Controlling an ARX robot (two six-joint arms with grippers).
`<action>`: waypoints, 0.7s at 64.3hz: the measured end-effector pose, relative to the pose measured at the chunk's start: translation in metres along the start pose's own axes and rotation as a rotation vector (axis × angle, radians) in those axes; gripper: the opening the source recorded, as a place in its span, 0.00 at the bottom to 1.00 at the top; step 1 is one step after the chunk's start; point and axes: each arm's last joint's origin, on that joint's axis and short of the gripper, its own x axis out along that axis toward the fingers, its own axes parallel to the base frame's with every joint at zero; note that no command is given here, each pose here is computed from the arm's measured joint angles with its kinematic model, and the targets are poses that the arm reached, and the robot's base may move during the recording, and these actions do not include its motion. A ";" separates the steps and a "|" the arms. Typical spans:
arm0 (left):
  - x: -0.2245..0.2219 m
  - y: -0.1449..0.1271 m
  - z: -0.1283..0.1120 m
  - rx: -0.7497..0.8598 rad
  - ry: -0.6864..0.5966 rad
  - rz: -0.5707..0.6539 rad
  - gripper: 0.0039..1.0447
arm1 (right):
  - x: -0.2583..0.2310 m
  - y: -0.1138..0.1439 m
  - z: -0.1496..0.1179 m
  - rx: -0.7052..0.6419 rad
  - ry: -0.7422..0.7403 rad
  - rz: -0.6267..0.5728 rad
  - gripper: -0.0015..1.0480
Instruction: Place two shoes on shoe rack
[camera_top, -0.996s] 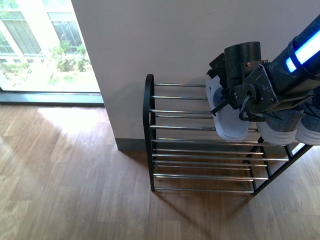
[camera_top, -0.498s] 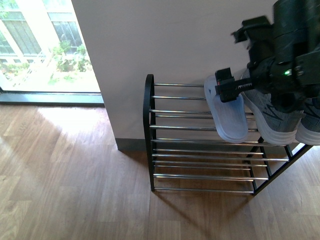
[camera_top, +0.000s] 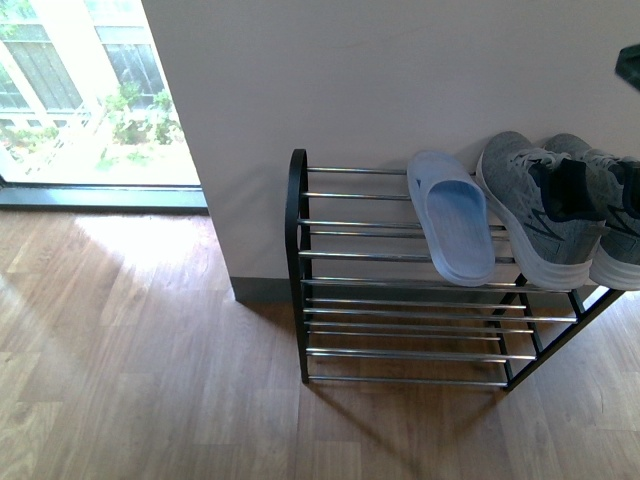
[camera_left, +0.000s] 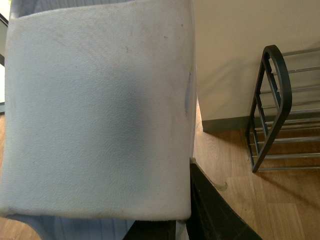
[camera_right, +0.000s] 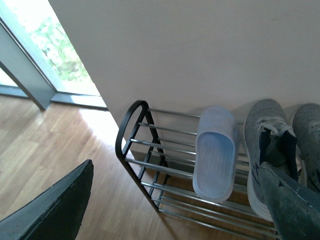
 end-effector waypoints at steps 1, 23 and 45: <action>0.000 0.000 0.000 0.000 0.000 0.000 0.02 | -0.002 0.000 0.001 0.000 -0.012 0.000 0.91; 0.000 0.000 0.000 0.000 -0.001 -0.001 0.02 | -0.035 -0.016 -0.016 -0.086 -0.290 -0.326 0.42; 0.000 0.000 0.000 0.000 0.000 0.000 0.02 | -0.058 -0.023 -0.035 -0.098 -0.296 -0.329 0.02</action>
